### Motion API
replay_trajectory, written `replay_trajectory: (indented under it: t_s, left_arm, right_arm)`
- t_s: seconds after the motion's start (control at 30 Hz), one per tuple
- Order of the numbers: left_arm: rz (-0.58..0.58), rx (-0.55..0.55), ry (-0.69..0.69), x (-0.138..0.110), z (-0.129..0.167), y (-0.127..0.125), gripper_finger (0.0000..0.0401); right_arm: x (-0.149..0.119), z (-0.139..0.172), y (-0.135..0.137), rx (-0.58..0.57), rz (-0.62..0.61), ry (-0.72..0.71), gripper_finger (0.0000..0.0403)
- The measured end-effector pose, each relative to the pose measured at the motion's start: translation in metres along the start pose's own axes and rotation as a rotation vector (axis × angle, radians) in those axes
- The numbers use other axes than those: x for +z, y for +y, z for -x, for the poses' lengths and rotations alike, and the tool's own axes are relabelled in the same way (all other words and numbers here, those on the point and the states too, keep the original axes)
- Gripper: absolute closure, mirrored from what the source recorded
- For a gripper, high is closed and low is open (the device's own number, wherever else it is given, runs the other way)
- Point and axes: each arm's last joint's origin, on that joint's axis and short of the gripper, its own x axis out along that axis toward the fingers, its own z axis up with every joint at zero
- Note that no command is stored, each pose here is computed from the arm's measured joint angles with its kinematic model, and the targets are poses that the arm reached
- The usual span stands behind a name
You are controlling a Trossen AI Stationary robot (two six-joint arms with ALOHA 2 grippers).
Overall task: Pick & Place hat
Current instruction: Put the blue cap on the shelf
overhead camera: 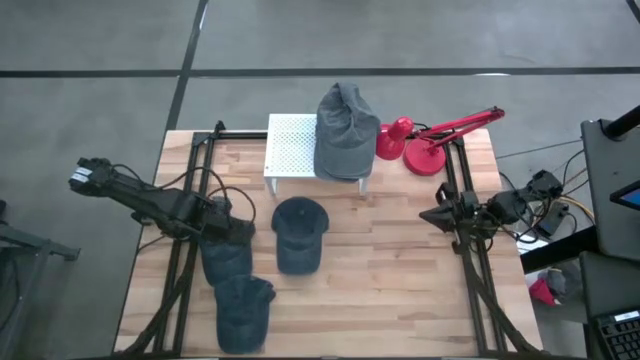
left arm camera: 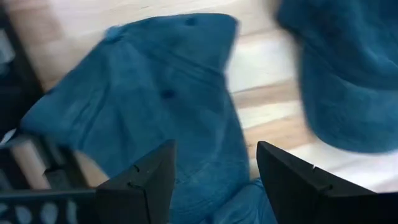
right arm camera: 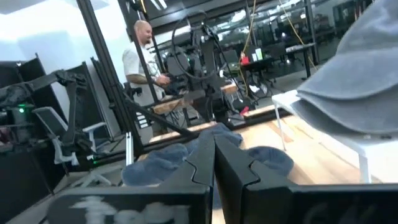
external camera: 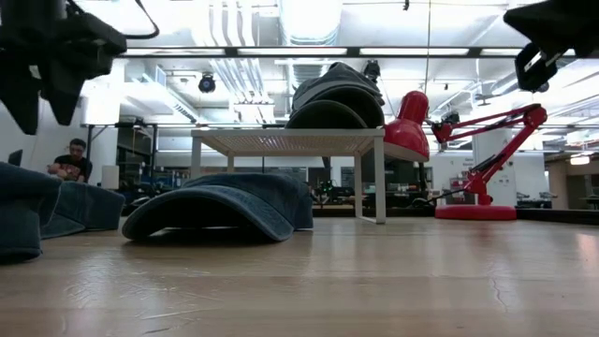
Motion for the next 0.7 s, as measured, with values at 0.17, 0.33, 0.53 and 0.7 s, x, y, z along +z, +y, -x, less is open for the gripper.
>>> replay_trajectory:
  t_s: [0.17,0.33,0.53,0.7]
  left_arm:
    - [0.115,0.054,0.019,-0.001,-0.005,-0.001,0.0185]
    - [0.157,0.148,0.088,-0.006,-0.018,-0.008,0.0185]
    - [0.197,0.286,0.123,-0.010,-0.041,-0.010,0.0185]
    - [0.265,0.347,0.115,-0.011,-0.055,-0.007,0.0185]
  right_arm:
    - [-0.006,-0.001,-0.001,-0.009,-0.017,0.015,0.0394]
    - [-0.006,-0.001,-0.001,-0.007,-0.019,0.011,0.0394]
    - [-0.003,-0.001,-0.001,-0.003,-0.020,-0.001,0.0394]
    - [0.000,0.000,0.000,-0.001,-0.019,-0.008,0.0394]
